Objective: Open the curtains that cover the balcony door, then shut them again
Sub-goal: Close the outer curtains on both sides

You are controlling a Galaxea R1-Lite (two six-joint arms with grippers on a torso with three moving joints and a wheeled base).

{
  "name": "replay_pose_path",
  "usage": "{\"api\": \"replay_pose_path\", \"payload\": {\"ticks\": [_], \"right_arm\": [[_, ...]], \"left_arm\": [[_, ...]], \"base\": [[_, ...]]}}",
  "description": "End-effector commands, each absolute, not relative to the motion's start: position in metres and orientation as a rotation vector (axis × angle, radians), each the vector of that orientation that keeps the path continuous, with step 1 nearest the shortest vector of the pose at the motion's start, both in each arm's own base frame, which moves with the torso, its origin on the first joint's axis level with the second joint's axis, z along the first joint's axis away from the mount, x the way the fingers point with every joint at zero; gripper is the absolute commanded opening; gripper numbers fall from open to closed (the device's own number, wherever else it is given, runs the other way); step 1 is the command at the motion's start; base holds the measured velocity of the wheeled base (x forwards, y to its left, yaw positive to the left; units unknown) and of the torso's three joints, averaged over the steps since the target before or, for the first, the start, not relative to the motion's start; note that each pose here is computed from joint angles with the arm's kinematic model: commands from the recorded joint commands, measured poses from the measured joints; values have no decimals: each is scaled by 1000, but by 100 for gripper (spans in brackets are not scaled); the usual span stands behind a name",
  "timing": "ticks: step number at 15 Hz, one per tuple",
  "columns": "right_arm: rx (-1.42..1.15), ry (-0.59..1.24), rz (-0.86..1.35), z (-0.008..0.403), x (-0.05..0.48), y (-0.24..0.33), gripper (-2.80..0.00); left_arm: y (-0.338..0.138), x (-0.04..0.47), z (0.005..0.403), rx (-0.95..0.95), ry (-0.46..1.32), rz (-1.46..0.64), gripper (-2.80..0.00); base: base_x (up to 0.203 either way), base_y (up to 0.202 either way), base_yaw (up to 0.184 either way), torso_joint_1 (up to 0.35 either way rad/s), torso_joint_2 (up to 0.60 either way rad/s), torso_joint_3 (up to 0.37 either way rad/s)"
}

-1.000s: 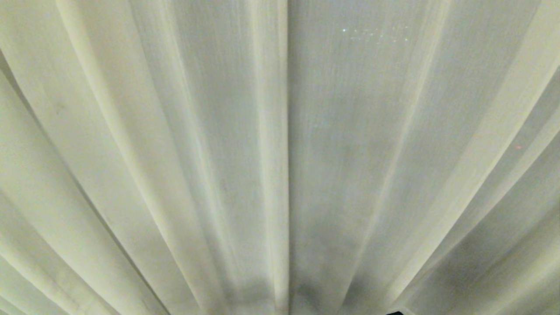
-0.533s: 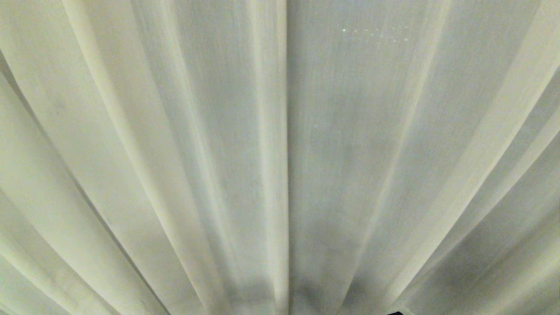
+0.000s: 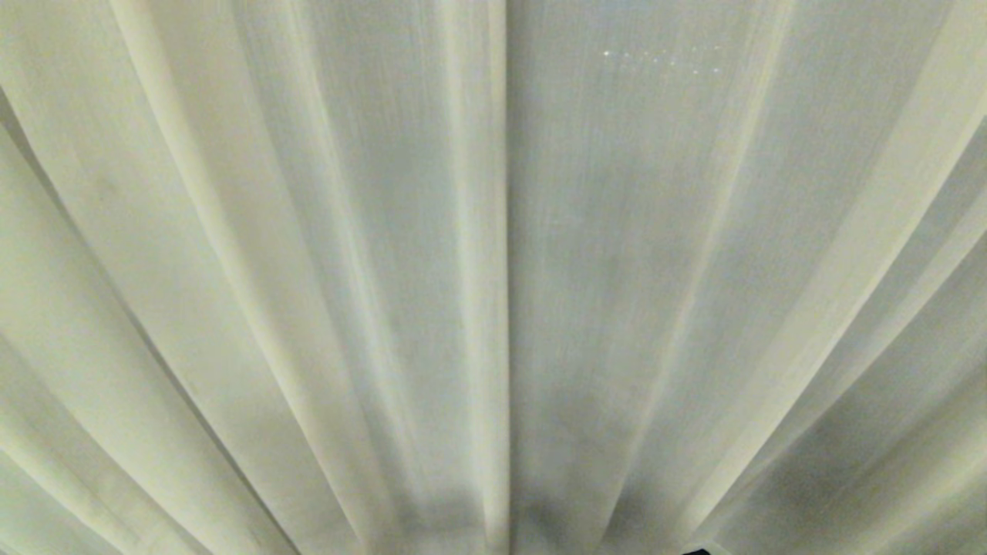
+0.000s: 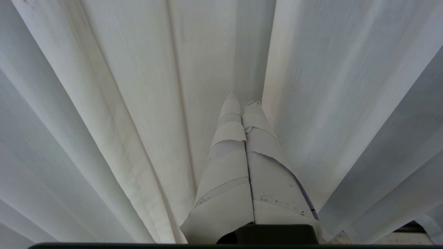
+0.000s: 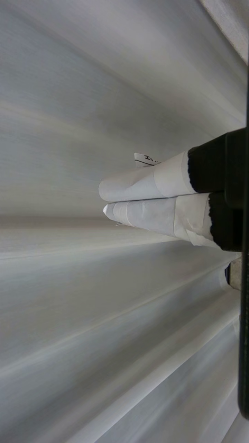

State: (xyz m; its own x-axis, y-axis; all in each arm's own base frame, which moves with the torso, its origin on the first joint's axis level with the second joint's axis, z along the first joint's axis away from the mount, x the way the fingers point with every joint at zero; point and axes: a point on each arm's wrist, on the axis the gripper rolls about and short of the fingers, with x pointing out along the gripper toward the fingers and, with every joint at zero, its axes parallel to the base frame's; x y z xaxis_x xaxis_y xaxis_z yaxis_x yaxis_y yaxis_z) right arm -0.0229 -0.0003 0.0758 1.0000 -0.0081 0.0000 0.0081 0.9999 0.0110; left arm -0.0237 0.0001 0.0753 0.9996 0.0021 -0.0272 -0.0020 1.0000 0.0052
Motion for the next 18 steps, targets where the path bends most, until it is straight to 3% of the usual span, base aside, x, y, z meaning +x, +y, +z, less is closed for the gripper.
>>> {"api": "replay_pose_path", "payload": {"ticks": [1,14,18], "right_arm": [[12,1,-8,76,-23,0,-280],[11,1,-8,76,-23,0,-280],[11,1,-8,76,-23,0,-280]], "left_arm": [[0,-24,75,5,25,3,-280],[0,-24,75,9,25,0,-280],[0,-24,75,9,25,-2,-280]], "base": [[0,0,0,0,0,0],[0,0,0,0,0,0],[1,-157,-3,5,0,1]]}}
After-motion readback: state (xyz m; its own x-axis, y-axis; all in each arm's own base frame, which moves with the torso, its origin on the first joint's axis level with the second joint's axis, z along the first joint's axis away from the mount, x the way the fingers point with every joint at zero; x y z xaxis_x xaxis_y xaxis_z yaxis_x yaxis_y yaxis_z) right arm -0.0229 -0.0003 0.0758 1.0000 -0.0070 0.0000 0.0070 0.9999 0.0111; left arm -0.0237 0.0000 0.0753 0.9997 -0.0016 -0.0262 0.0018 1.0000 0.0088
